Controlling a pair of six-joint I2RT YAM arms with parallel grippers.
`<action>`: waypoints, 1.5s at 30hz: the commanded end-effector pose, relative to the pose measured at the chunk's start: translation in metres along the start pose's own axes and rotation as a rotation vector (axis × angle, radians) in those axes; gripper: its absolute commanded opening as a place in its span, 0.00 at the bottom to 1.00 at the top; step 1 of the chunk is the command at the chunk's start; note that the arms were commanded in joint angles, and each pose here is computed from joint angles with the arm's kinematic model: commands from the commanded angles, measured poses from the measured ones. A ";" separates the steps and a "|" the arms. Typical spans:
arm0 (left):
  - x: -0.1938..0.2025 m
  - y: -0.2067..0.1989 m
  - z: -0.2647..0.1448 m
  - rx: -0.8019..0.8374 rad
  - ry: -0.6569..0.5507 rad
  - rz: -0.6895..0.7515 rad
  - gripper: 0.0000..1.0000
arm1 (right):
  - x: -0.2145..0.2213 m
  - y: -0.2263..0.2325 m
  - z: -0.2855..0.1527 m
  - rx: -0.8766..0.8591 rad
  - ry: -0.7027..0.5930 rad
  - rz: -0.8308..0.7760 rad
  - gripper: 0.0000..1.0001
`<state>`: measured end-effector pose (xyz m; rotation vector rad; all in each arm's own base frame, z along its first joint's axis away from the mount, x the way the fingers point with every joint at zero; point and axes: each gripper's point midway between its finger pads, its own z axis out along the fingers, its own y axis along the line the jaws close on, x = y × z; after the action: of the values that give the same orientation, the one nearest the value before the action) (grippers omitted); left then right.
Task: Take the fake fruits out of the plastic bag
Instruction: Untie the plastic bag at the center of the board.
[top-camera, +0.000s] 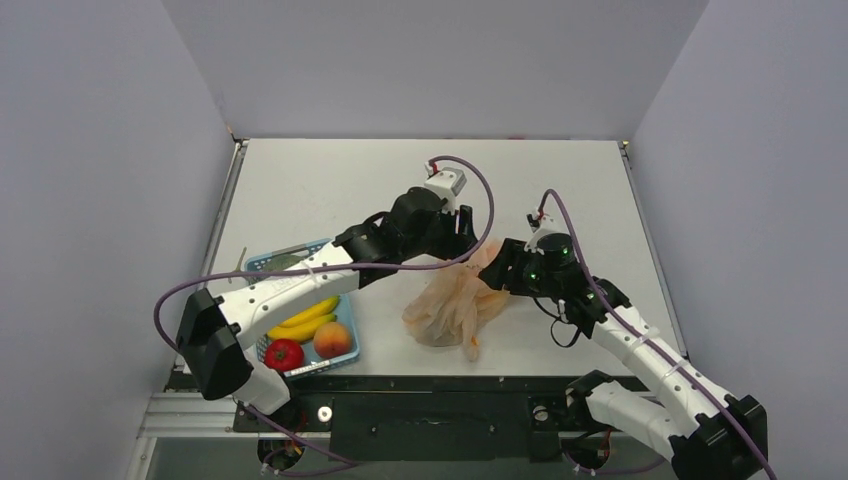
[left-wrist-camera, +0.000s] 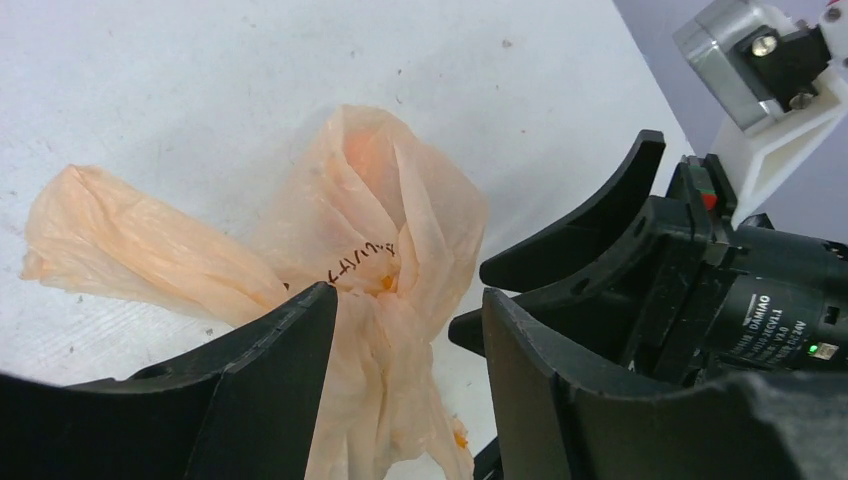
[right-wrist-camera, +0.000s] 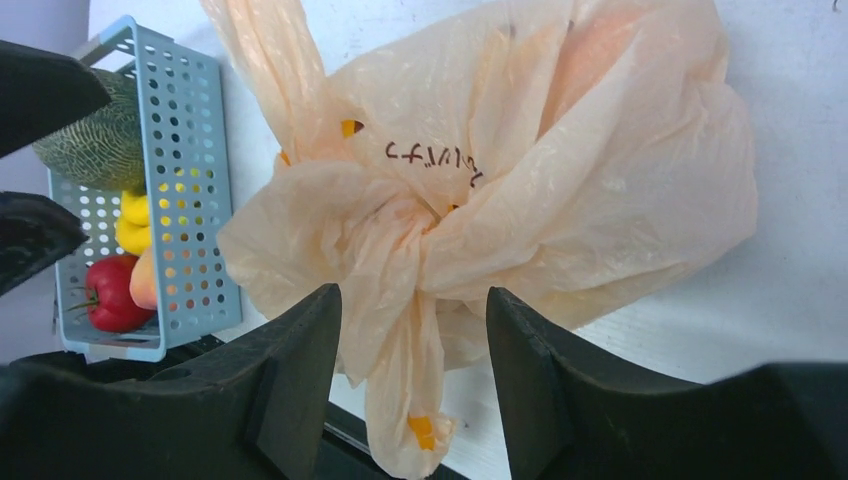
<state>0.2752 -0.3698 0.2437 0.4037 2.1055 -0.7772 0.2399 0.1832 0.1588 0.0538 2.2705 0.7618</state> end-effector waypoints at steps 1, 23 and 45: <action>0.041 0.016 0.011 -0.110 0.147 -0.031 0.53 | -0.009 0.006 -0.009 -0.025 0.013 -0.026 0.52; 0.114 0.004 0.014 0.108 0.207 -0.092 0.00 | 0.028 -0.038 0.022 0.111 0.010 0.316 0.45; 0.101 0.013 -0.008 0.002 0.150 -0.191 0.00 | 0.018 -0.021 0.024 0.081 -0.098 0.412 0.00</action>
<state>0.2158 -0.3602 0.1343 0.3154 2.3833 -0.8636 0.2276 0.1882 0.0990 0.5519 2.3602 0.8287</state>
